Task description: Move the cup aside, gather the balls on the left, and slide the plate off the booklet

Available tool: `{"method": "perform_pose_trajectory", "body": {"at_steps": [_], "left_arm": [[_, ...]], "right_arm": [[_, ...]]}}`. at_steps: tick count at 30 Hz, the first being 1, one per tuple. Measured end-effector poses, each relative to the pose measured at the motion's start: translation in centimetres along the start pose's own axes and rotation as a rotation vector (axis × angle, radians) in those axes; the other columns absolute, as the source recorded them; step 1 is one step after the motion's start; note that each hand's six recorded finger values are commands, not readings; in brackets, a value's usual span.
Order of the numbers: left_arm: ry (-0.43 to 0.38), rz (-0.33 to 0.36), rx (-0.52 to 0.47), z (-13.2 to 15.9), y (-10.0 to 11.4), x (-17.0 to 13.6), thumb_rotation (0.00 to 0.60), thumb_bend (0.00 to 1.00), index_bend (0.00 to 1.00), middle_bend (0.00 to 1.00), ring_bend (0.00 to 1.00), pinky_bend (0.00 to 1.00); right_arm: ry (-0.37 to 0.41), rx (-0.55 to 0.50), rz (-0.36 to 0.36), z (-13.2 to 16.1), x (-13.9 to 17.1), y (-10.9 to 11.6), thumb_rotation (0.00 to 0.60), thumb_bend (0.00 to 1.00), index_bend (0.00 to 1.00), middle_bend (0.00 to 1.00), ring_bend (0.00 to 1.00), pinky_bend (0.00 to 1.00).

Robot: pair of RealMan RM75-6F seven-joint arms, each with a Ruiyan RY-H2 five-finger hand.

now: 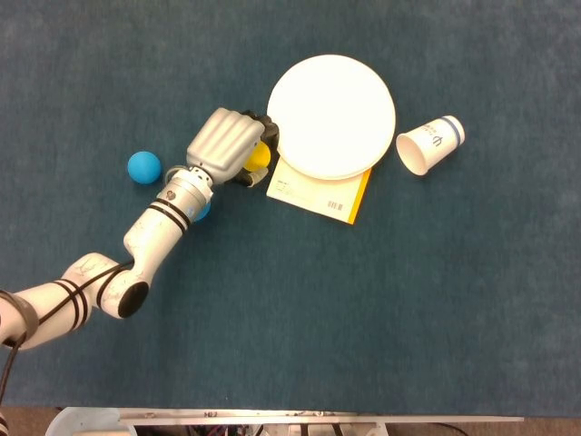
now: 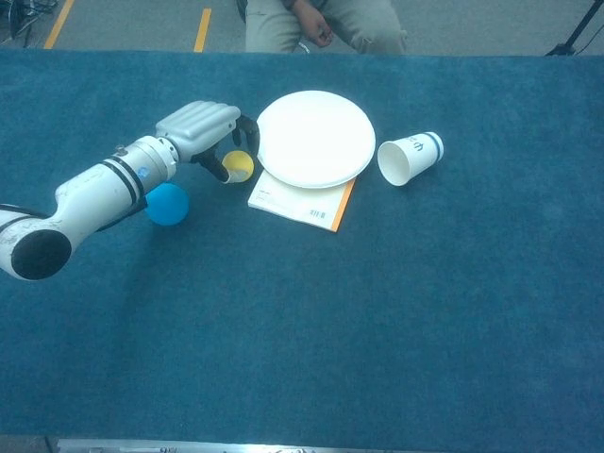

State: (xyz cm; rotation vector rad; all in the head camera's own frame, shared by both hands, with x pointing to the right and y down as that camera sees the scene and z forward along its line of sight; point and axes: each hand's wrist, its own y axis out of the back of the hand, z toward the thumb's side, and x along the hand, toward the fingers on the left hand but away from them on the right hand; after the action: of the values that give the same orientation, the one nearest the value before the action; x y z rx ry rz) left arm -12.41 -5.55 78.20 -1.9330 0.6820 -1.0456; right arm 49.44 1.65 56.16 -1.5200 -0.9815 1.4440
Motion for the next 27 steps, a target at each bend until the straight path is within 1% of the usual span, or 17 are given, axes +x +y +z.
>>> {"method": "perform_pose_trajectory", "body": {"at_steps": [4,8,13,19,23,25,27], "left_arm": [[0.006,-0.008,0.021,-0.8,0.4,-0.4,0.6,0.28,0.46,0.39,0.37,0.61],[0.021,-0.024,0.041,-1.6,0.2,-0.9,0.6,0.28,0.46,0.39,0.37,0.61],[0.043,-0.022,0.065,-2.7,0.7,-1.3,0.6,0.28,0.47,0.39,0.37,0.61],[0.081,-0.013,0.126,-4.7,2.2,-1.8,0.6,0.28,0.47,0.39,0.37,0.61],[0.117,-0.005,0.178,-6.4,3.7,-2.5,0.6,0.28,0.47,0.39,0.37,0.61],[0.128,0.004,0.182,-6.8,4.4,-2.7,0.6,0.28,0.47,0.39,0.36,0.61],[0.134,0.015,0.171,-6.8,5.0,-2.9,0.6,0.28,0.45,0.38,0.35,0.58]], "right_arm": [[0.001,-0.002,-0.001,0.0,0.0,0.0,0.6,0.17,0.28,0.39,0.36,0.59],[0.002,-0.004,-0.001,0.1,0.1,-0.1,0.6,0.17,0.28,0.39,0.36,0.59],[0.002,-0.006,-0.005,0.0,0.1,0.0,0.6,0.17,0.28,0.39,0.36,0.59],[0.004,-0.009,-0.008,0.0,0.2,0.1,0.6,0.17,0.28,0.39,0.36,0.59],[0.008,-0.01,-0.011,0.1,0.3,0.2,0.6,0.17,0.28,0.39,0.36,0.59],[0.01,-0.011,-0.012,0.1,0.3,0.2,0.6,0.17,0.28,0.39,0.36,0.59],[0.013,-0.012,-0.013,0.2,0.4,0.2,0.6,0.17,0.28,0.39,0.36,0.59]]}}
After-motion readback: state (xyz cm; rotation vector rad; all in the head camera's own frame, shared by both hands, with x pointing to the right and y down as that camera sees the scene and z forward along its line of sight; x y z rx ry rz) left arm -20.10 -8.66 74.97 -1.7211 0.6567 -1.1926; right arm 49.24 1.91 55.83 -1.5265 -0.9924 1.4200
